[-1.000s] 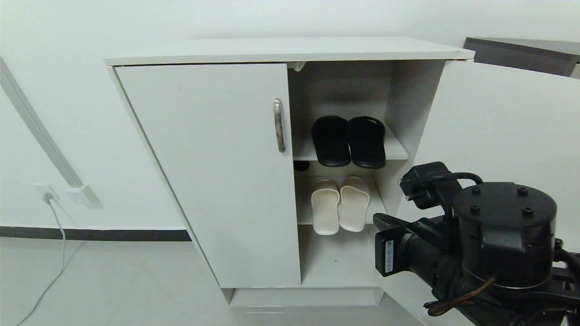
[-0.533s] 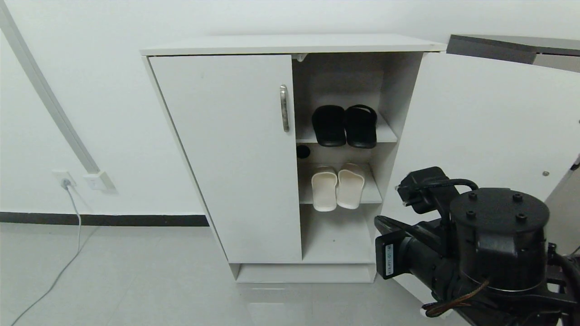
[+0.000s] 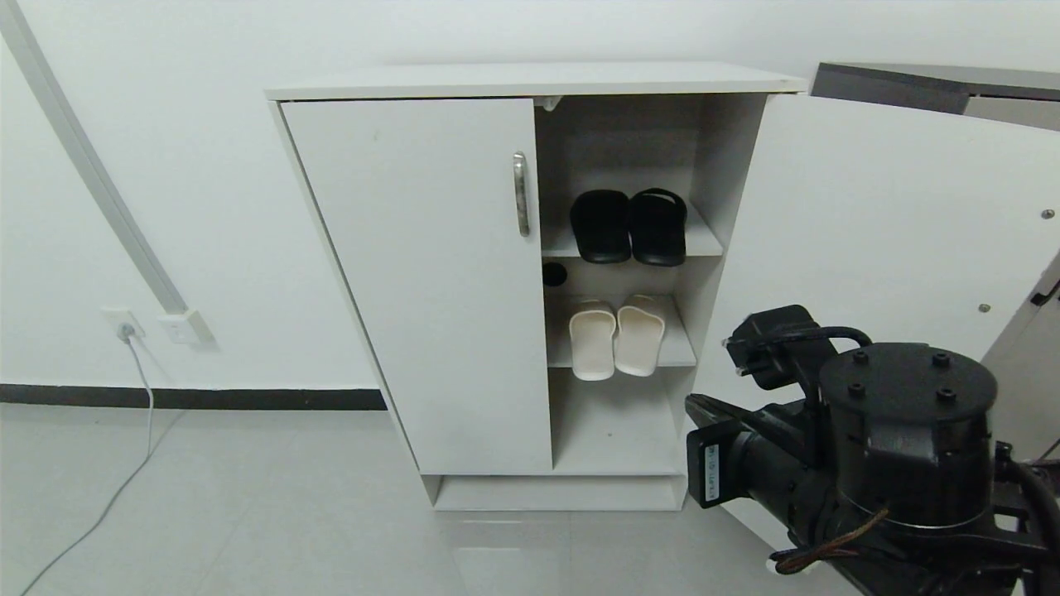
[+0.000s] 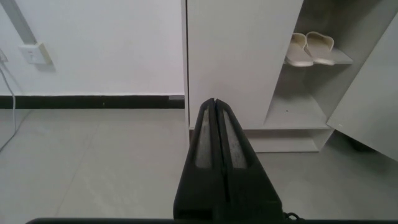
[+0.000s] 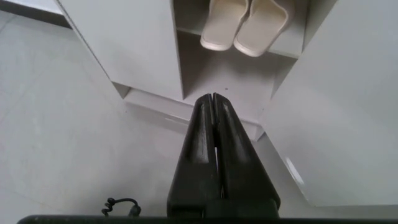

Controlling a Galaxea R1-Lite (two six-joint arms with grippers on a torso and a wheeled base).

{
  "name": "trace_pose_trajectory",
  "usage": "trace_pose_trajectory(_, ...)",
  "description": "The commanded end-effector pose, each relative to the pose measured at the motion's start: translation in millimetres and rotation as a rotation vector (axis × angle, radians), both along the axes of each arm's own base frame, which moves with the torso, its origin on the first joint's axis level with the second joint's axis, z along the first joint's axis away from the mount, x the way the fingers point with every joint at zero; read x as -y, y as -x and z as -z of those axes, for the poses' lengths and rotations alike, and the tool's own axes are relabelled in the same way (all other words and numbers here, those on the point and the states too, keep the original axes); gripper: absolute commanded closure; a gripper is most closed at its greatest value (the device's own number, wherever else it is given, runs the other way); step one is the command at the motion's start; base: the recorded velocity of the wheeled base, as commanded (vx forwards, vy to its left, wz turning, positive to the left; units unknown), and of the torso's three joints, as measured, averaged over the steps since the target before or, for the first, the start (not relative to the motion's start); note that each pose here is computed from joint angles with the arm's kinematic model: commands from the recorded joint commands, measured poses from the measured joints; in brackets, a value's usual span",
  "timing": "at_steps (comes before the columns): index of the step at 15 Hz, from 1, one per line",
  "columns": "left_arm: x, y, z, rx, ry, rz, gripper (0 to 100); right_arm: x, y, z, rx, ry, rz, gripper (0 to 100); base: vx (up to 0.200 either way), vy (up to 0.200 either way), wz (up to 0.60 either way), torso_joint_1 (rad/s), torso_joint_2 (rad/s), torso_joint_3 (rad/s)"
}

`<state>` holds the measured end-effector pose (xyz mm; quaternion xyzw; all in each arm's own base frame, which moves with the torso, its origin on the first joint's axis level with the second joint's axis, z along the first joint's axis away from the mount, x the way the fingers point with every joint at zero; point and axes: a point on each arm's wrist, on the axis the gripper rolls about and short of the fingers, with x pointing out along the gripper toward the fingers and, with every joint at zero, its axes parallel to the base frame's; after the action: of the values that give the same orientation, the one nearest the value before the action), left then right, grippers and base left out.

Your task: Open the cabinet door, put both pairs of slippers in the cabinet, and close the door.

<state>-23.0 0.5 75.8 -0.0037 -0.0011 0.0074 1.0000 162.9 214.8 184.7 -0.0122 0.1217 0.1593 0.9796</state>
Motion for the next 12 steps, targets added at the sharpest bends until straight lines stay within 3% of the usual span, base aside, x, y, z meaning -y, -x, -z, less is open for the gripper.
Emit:
trace_pose_trajectory(1,0.0,-0.1,0.1,-0.002,0.000,0.000,100,0.0,0.0,0.6,-0.001,0.002,0.000,100,0.000,0.000,0.00,0.000,0.00,0.000)
trace_pose_trajectory(6,0.0,-0.1,-0.1,-0.001,0.000,0.000,100,0.5,0.4,1.0,-0.002,0.003,0.000,100,0.000,0.000,0.00,0.000,0.00,0.000)
trace_pose_trajectory(10,0.0,-0.1,-0.1,-0.001,0.000,0.000,100,0.3,0.2,1.4,-0.003,0.004,0.000,100,0.000,0.000,0.00,0.018,-0.20,-0.310)
trace_pose_trajectory(12,0.0,-0.1,-0.1,-0.001,0.000,0.000,100,0.4,0.3,1.8,-0.004,0.005,0.000,100,0.000,0.000,0.00,0.054,-0.57,-0.359)
